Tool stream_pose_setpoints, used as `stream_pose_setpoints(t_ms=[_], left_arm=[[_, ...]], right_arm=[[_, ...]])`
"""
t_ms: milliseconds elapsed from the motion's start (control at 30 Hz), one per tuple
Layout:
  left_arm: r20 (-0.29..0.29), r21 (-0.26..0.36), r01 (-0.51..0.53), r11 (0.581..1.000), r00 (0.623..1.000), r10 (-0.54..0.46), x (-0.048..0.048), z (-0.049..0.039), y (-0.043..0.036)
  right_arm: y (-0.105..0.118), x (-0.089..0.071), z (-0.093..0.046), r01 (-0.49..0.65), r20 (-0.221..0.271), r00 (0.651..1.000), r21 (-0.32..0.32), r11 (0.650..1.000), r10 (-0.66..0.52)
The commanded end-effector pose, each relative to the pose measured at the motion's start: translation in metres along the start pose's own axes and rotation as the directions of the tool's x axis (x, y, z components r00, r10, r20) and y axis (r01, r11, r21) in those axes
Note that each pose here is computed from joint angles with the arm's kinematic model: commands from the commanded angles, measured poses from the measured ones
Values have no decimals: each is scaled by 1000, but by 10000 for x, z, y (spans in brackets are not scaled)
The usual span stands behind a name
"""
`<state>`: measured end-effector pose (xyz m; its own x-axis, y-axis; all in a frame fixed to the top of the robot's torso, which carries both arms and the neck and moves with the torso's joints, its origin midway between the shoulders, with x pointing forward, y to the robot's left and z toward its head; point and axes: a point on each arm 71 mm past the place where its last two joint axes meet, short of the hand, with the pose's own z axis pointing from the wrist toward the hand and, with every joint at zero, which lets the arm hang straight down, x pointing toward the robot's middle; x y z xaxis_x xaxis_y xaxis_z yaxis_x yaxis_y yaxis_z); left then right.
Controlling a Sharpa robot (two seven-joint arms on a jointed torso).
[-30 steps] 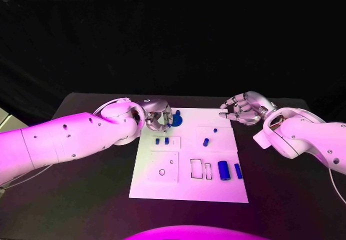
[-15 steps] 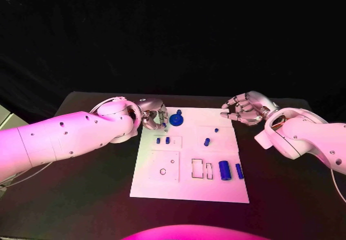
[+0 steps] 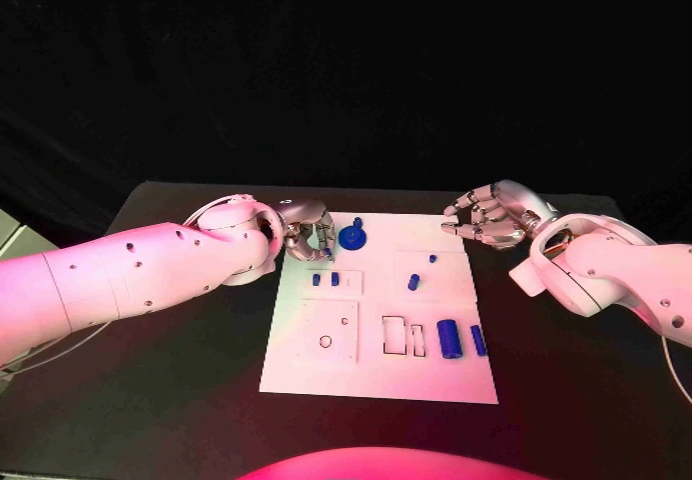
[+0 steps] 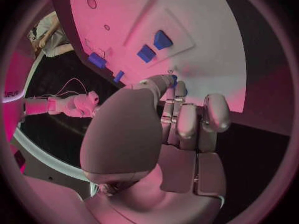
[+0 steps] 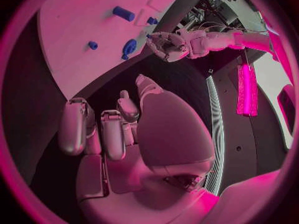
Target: Assemble the parts on the task board
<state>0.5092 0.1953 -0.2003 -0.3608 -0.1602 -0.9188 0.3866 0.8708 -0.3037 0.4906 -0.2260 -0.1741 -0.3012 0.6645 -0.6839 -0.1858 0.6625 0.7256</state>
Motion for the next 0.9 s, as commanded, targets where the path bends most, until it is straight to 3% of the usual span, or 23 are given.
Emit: stream_pose_setpoints(t_ms=[33,900], left_arm=[[-32,6,9,1000,999,-8,32,9,-20],[-63,7,11,1000,998,-10,98,35,-34]], right_arm=[[14,9,-2,8,-6,1000,-15,1000,-8],[15,10,-3,9,-6,1000,-14,1000,-10]])
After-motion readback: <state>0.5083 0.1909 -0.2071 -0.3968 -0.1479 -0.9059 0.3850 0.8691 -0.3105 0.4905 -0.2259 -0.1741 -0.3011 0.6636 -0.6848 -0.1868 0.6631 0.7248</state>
